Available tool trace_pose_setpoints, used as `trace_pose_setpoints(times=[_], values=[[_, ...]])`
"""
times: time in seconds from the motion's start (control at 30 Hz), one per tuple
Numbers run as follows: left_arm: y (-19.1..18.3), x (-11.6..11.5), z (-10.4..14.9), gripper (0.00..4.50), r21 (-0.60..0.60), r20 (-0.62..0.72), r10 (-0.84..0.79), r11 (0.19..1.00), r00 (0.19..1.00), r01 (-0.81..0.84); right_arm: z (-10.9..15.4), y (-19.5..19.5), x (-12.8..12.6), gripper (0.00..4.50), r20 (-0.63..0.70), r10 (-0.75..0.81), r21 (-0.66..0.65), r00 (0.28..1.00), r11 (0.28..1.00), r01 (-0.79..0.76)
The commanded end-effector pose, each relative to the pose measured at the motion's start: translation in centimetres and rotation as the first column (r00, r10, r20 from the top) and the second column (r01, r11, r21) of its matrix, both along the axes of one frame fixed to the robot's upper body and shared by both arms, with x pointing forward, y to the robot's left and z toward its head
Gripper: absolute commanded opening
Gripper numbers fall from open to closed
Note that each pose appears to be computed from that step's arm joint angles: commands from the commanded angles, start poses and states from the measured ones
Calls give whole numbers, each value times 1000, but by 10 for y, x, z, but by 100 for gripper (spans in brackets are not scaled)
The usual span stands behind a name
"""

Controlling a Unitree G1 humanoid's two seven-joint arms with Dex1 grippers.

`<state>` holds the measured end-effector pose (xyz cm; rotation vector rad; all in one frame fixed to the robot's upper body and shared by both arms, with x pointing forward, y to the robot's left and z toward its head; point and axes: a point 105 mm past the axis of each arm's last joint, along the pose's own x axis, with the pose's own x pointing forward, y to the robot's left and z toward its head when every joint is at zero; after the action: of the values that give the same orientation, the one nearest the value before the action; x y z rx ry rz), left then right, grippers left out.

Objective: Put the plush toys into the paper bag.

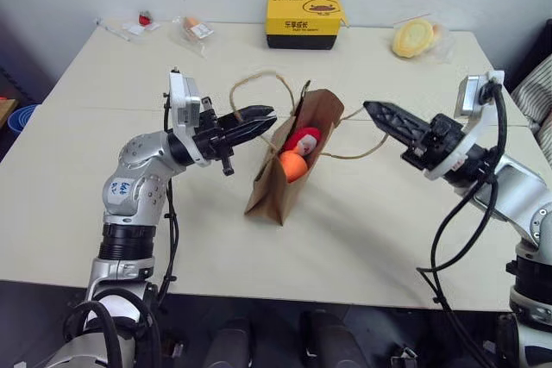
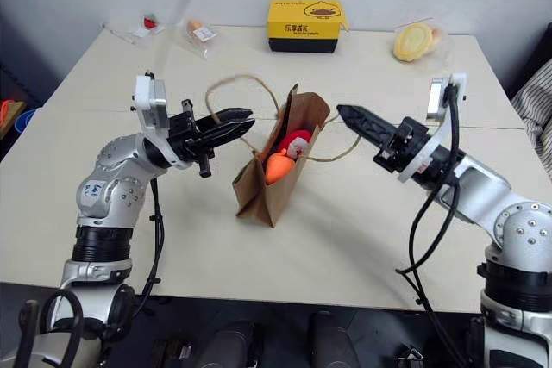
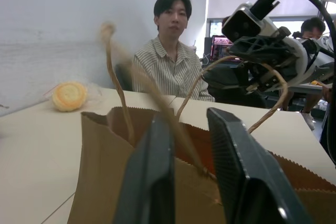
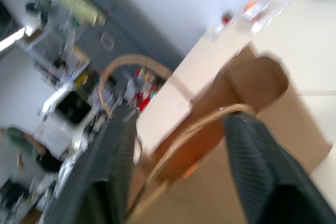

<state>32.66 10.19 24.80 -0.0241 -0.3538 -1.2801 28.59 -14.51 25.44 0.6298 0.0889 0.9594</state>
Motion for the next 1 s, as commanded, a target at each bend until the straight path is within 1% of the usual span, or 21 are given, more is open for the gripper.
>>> trace_pose_setpoints(times=[0.03, 0.1, 0.13, 0.23, 0.27, 0.3, 0.37, 0.43, 0.47, 0.57, 0.63, 0.7, 0.77, 0.8, 0.83, 0.93, 1.0], values=[[14, -8, 12, 215, -2, 23, 14, 1000, 1000, -14, 7, -2, -22, 368, 95, 79, -78, 992, 994, -72], [21, -10, 12, 284, 11, 19, 32, 999, 999, -33, 4, -8, -28, 440, 96, 96, -95, 991, 992, -87], [25, -11, 11, 316, 17, 17, 43, 999, 999, -43, 1, -13, -31, 450, 97, 102, -112, 990, 989, -91], [38, -18, 7, 411, 44, 12, 82, 996, 997, -82, -15, -25, -41, 450, 98, 124, -220, 987, 970, -100], [44, -22, 4, 440, 64, 11, 95, 993, 995, -96, -28, -26, -45, 450, 73, 140, -263, 988, 958, -116], [49, -27, -1, 446, 77, -1, 107, 991, 994, -106, -37, -27, -48, 450, 54, 152, -289, 987, 948, -131], [56, -38, -14, 446, 121, -28, 124, 985, 992, -120, -58, -20, -50, 450, 67, 183, -374, 981, 916, -145], [55, -50, -24, 450, 138, -61, 130, 983, 990, -121, -75, -7, -45, 413, 144, 203, -451, 968, 885, -119], [53, -55, -29, 450, 137, -66, 136, 983, 989, -126, -83, 1, -37, 389, 208, 192, -486, 959, 871, -70], [49, -62, -36, 450, 139, -62, 167, 978, 984, -157, -94, 20, -23, 286, 361, 192, -522, 913, 852, 27], [43, -61, -40, 450, 111, -59, 211, 973, 976, -204, -98, 36, -9, 217, 432, 157, -495, 888, 864, 89], [39, -61, -42, 450, 96, -63, 226, 971, 972, -219, -102, 45, -2, 143, 468, 145, -494, 871, 861, 122], [32, -59, -45, 450, 91, -42, 256, 964, 966, -251, -111, 59, 1, 75, 476, 178, -504, 861, 857, 101], [30, -59, -46, 450, 85, -40, 263, 962, 964, -259, -112, 63, 2, 34, 487, 187, -506, 853, 856, 101], [20, -61, -49, 450, 72, -53, 255, 965, 965, -251, -112, 76, 3, 5, 494, 198, -493, 847, 866, 85], [8, -62, -55, 450, 56, -68, 261, 965, 963, -258, -113, 95, 3, 5, 512, 233, -490, 827, 870, 58], [5, -58, -56, 450, 54, -63, 284, 958, 957, -281, -115, 98, 2, 5, 508, 255, -500, 822, 865, 41]])
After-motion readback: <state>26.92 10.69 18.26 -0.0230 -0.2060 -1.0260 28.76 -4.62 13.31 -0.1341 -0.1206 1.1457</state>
